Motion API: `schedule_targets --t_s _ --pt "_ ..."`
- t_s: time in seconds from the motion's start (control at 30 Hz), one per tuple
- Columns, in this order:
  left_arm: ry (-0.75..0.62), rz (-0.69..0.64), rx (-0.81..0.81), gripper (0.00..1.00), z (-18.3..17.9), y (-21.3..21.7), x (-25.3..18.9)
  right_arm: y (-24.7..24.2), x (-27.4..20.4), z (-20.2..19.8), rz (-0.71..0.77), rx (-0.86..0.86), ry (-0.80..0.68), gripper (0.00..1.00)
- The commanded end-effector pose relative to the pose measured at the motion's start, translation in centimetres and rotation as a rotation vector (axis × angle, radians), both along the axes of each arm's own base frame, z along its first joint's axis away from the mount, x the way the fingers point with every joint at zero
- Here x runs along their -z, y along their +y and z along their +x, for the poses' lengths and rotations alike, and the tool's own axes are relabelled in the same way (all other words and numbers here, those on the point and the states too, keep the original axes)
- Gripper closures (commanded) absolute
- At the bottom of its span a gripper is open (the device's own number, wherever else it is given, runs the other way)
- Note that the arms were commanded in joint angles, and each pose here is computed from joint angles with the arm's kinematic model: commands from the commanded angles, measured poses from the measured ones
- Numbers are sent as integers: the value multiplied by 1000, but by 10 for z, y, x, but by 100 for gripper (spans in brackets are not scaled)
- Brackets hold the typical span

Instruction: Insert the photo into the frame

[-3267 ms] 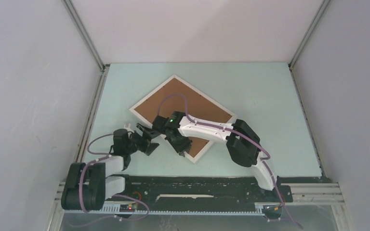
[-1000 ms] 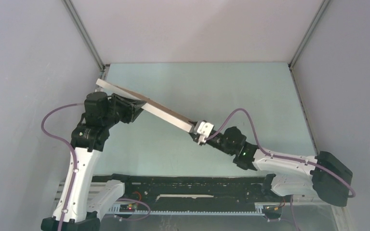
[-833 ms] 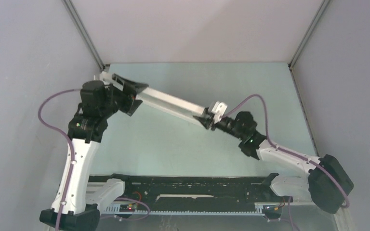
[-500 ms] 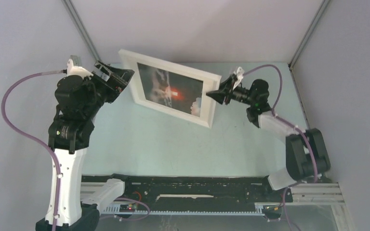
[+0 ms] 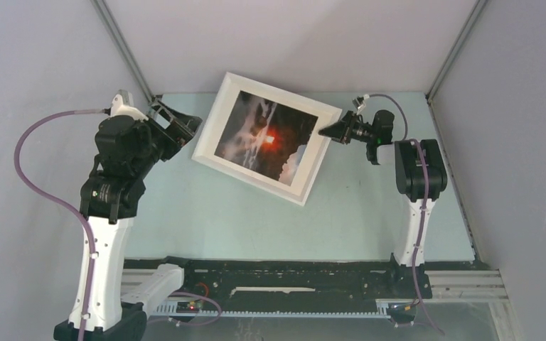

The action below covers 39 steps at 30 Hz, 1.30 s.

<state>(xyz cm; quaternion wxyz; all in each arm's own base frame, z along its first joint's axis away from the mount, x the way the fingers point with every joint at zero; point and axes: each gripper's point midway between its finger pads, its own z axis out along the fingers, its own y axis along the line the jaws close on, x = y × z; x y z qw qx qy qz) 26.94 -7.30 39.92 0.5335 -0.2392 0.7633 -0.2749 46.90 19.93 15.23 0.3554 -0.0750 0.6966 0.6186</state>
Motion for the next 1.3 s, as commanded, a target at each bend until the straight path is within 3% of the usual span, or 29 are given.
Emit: schedule_targets --t_s 0.0,0.23,0.47,0.5,0.53,0.57,0.63,0.77,0.87,0.97,1.07,1.27 --pt "-8 21 22 12 2 -3 5 -8 -4 18 -22 -3 61 100" --pt "8 3 36 12 5 -7 15 -38 31 75 -130 42 244 100" --pt "-8 21 63 12 0 -9 7 -63 38 102 -176 170 275 73" --pt "-11 23 63 12 -2 -8 5 -64 33 106 -179 177 273 64" --pt "-17 24 62 12 -4 -8 1 -67 29 109 -192 184 276 10" --pt "-23 24 60 12 -7 -7 -2 -70 29 106 -223 185 323 2" --pt "-34 28 56 12 -12 -5 -7 -81 16 105 -308 199 330 0" --pt "-64 52 33 12 -20 1 -17 -135 -24 90 -615 485 445 0" --pt "-84 103 19 11 -23 8 -25 -168 -63 43 -934 666 438 0" --pt "-145 168 69 11 -28 6 -43 -163 -107 -18 -1116 730 338 0" --pt "-252 244 149 8 -39 -2 -70 -128 -151 -79 -1084 684 210 0" --pt "-488 353 289 0 -73 -17 -131 -45 -245 -213 -899 525 -227 0"
